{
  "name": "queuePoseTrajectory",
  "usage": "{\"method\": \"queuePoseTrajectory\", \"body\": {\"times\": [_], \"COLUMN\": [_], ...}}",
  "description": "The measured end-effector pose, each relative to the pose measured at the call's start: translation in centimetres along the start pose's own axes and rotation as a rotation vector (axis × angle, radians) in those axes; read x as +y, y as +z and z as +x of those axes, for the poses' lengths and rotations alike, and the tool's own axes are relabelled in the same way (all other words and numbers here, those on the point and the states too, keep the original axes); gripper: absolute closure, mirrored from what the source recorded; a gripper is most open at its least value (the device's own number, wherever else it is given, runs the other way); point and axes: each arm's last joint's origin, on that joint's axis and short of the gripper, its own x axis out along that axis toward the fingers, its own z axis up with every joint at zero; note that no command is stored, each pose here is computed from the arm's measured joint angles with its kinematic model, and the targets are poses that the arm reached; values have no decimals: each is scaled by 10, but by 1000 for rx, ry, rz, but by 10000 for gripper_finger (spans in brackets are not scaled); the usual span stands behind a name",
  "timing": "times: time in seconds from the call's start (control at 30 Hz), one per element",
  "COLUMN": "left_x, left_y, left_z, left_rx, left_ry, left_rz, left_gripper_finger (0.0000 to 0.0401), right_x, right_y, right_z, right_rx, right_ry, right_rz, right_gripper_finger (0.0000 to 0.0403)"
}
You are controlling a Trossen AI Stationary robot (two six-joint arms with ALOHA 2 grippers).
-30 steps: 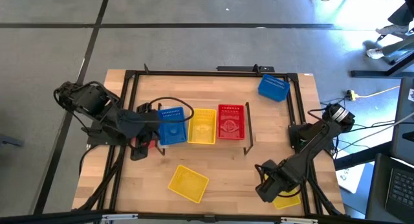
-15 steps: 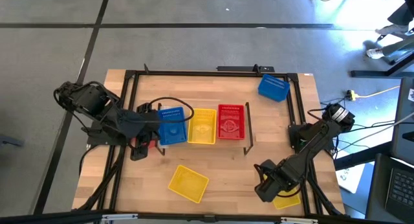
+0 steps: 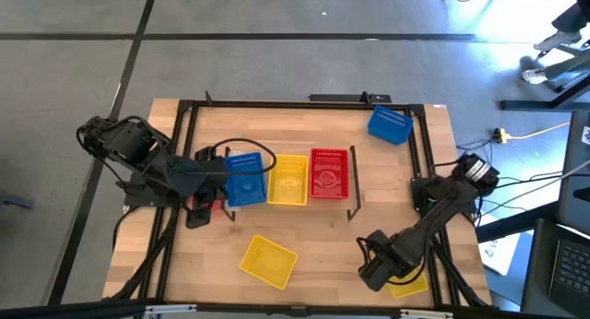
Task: Stack baskets on shelf by color
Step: Stack the right yellow bin on top of the yellow bin on the shelf
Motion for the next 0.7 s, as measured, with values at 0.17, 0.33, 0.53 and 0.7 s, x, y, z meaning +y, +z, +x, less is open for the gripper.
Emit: {"method": "queuePoseTrajectory", "body": {"times": [0.17, 0.33, 0.53, 0.7], "left_x": [0, 0, 0, 0], "left_y": [0, 0, 0, 0], "left_z": [0, 0, 0, 0], "left_rx": [0, 0, -1, 0], "left_ry": [0, 0, 0, 0], "left_rz": [0, 0, 0, 0], "left_gripper_finger": [401, 401, 401, 401], "right_x": [4, 9, 12, 11], "right_y": [2, 5, 8, 11], "right_z": [11, 23, 28, 20], "right_rx": [-10, -26, 25, 49], "right_ry": [-37, -74, -91, -71], "right_rz": [9, 21, 15, 20], "right_gripper_finger": [297, 297, 297, 297]}}
